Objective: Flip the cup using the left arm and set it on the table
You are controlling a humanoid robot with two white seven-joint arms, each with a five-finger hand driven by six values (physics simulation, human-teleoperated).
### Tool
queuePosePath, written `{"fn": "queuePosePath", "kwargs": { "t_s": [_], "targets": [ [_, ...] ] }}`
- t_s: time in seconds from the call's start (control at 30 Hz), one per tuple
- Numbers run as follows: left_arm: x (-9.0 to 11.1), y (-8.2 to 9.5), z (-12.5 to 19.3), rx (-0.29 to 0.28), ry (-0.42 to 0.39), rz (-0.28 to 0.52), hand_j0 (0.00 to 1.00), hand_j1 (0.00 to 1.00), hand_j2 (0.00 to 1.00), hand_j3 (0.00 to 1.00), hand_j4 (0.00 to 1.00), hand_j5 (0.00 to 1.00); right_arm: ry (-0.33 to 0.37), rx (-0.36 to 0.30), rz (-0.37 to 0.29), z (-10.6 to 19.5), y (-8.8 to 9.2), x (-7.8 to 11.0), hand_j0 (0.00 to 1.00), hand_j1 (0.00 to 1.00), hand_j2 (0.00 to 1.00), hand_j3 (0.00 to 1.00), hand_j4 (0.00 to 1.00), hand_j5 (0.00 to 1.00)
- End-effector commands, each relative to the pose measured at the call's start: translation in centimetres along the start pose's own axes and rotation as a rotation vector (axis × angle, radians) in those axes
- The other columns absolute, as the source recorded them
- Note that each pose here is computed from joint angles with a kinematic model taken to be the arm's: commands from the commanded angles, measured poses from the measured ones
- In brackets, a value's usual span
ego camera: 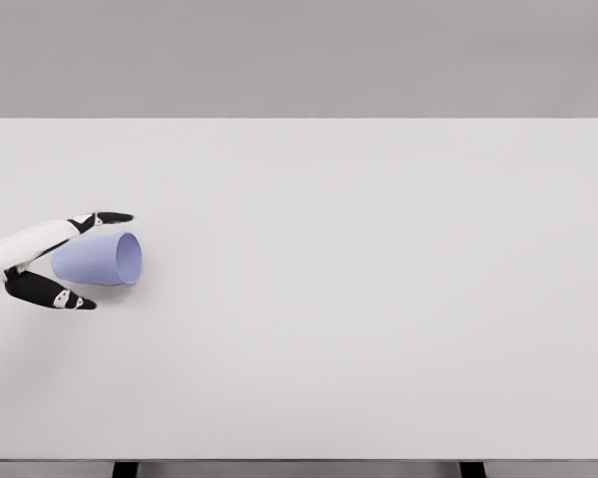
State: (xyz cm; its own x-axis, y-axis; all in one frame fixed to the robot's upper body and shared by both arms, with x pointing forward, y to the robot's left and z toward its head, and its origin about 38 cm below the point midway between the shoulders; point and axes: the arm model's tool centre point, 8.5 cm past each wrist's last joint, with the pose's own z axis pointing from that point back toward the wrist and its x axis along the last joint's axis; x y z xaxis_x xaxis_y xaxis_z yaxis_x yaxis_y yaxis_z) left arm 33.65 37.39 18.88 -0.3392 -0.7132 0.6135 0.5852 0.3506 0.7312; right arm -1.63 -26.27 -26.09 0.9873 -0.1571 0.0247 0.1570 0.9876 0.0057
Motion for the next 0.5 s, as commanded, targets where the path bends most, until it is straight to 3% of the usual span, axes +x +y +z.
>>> {"fn": "queuePosePath", "kwargs": {
  "t_s": [0.0, 0.07, 0.13, 0.33, 0.47],
  "targets": [
    [-1.0, -0.2, -0.2, -0.004, 0.100, 0.032, 1.00, 1.00, 1.00, 1.00, 1.00, 1.00, 0.000, 0.000, 0.000, 0.0, 0.0, 0.0, 1.00, 1.00, 1.00, 1.00, 1.00, 1.00],
    [-0.3, 0.3, -1.5, 0.036, 0.080, 0.006, 1.00, 1.00, 1.00, 1.00, 1.00, 1.00, 0.000, 0.000, 0.000, 0.0, 0.0, 0.0, 1.00, 1.00, 1.00, 1.00, 1.00, 1.00],
    [-0.5, 0.1, -2.3, 0.055, 0.124, -0.022, 1.00, 1.00, 1.00, 1.00, 1.00, 1.00, 0.000, 0.000, 0.000, 0.0, 0.0, 0.0, 1.00, 1.00, 1.00, 1.00, 1.00, 1.00],
    [-1.1, -0.7, -3.2, 0.067, 0.212, -0.069, 1.00, 1.00, 1.00, 1.00, 1.00, 1.00, 0.000, 0.000, 0.000, 0.0, 0.0, 0.0, 1.00, 1.00, 1.00, 1.00, 1.00, 1.00],
    [-1.1, -0.8, -3.2, 0.063, 0.217, -0.066, 1.00, 1.00, 1.00, 1.00, 1.00, 1.00, 0.000, 0.000, 0.000, 0.0, 0.0, 0.0, 1.00, 1.00, 1.00, 1.00, 1.00, 1.00]
  ]
}}
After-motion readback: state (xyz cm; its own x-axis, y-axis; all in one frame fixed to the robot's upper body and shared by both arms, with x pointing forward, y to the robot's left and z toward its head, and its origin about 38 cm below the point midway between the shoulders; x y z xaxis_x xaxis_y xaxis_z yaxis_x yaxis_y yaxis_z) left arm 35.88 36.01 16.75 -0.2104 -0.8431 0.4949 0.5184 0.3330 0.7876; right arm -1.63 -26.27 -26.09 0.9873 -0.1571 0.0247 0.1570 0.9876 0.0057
